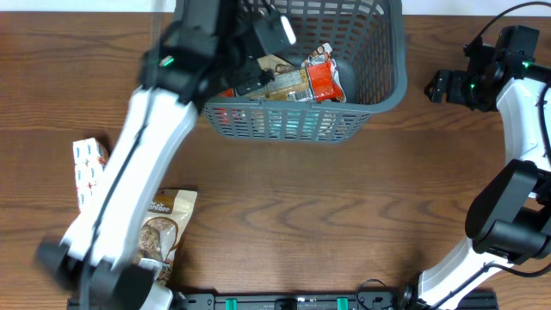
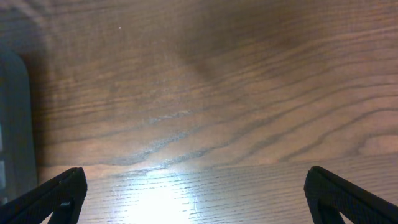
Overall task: Pack container
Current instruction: 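Lift the spaghetti package and lay it into the basket, then move the left gripper to the white tissue box and grasp it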
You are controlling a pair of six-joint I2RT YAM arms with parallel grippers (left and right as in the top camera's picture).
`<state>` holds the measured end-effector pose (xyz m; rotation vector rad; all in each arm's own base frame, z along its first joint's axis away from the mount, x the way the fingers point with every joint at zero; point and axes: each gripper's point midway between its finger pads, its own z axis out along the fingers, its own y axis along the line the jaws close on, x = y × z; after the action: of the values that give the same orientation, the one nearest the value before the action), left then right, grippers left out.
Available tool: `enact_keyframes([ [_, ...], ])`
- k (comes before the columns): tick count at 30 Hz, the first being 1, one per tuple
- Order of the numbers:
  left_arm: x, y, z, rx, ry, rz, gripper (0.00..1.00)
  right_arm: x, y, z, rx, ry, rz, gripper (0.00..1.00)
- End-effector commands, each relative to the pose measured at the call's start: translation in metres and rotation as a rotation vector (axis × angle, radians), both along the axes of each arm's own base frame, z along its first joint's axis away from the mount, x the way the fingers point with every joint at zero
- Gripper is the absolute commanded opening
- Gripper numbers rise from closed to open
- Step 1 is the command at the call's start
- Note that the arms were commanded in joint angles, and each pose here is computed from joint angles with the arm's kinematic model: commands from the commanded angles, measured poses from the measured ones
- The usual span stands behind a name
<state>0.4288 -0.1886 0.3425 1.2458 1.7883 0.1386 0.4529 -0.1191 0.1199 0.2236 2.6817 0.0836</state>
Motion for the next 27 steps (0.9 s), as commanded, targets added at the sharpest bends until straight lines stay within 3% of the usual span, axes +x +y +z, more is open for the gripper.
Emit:
enact_keyframes([
  [1,-0.026,0.046,0.071,-0.103,-0.124,0.221,0.99,-0.002,0.007,-0.005,0.006,0.016,0.026,0.99],
  [7,-0.084,0.129,0.092,-0.201,-0.079,0.507,0.98,-0.002,0.007,-0.005,0.006,0.018,0.027,0.99],
  [12,-0.149,0.198,0.055,-0.229,0.131,0.802,0.99,-0.002,0.008,-0.005,0.007,0.018,0.03,0.99],
  [16,-0.184,0.232,0.02,-0.209,0.305,0.992,0.99,-0.001,0.01,-0.005,0.007,0.016,0.034,0.99],
  [22,-0.209,0.277,-0.034,-0.239,0.517,1.283,0.99,0.001,0.016,-0.004,0.005,0.012,0.047,0.99],
  [27,-0.215,0.299,-0.099,-0.303,0.675,1.401,0.99,0.006,0.019,-0.003,0.0,-0.003,0.057,0.99],
])
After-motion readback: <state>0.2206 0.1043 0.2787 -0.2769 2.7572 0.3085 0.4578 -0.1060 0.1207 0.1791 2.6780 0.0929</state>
